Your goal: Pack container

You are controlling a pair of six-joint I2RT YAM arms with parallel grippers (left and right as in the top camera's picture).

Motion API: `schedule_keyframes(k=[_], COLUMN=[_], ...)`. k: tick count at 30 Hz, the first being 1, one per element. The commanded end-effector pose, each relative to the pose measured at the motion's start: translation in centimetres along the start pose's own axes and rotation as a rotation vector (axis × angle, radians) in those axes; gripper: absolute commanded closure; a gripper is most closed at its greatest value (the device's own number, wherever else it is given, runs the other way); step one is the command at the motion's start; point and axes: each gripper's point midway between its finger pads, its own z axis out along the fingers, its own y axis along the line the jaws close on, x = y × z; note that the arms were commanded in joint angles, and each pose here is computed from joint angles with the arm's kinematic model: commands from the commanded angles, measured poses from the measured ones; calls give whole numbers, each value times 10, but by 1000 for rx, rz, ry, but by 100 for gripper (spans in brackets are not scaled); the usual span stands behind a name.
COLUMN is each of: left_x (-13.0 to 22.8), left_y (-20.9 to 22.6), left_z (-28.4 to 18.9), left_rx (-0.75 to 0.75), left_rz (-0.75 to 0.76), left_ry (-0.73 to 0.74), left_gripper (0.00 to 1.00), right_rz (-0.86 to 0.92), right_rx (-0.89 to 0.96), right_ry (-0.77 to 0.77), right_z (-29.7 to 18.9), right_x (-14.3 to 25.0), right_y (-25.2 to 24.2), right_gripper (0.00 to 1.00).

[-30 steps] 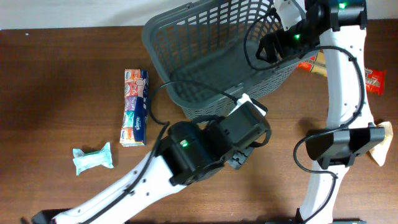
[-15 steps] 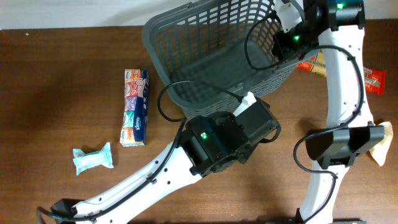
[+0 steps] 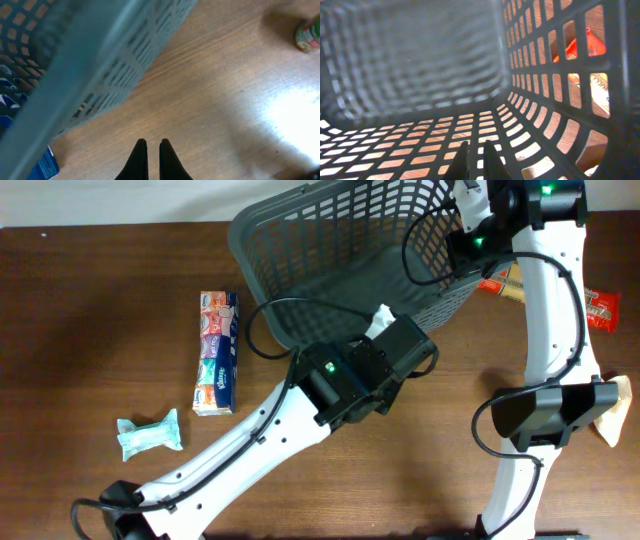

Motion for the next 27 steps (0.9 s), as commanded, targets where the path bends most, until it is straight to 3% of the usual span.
schedule_keyframes(k=[1, 19, 27], left_x=[-8, -14, -17], left_y=[5, -1, 15], left_z=[3, 22, 26], left_rx=[-12, -15, -39], left_rz=[-39, -39, -73], left_ry=[-19, -16, -13], left_gripper=[98, 98, 98], right_rz=[31, 68, 67], right_rx=[32, 64, 61], right_ry=[9, 53, 67], right_z=[-3, -3, -3], right_x=[3, 14, 17], right_y=[-5, -10, -8], right_gripper=[96, 96, 96])
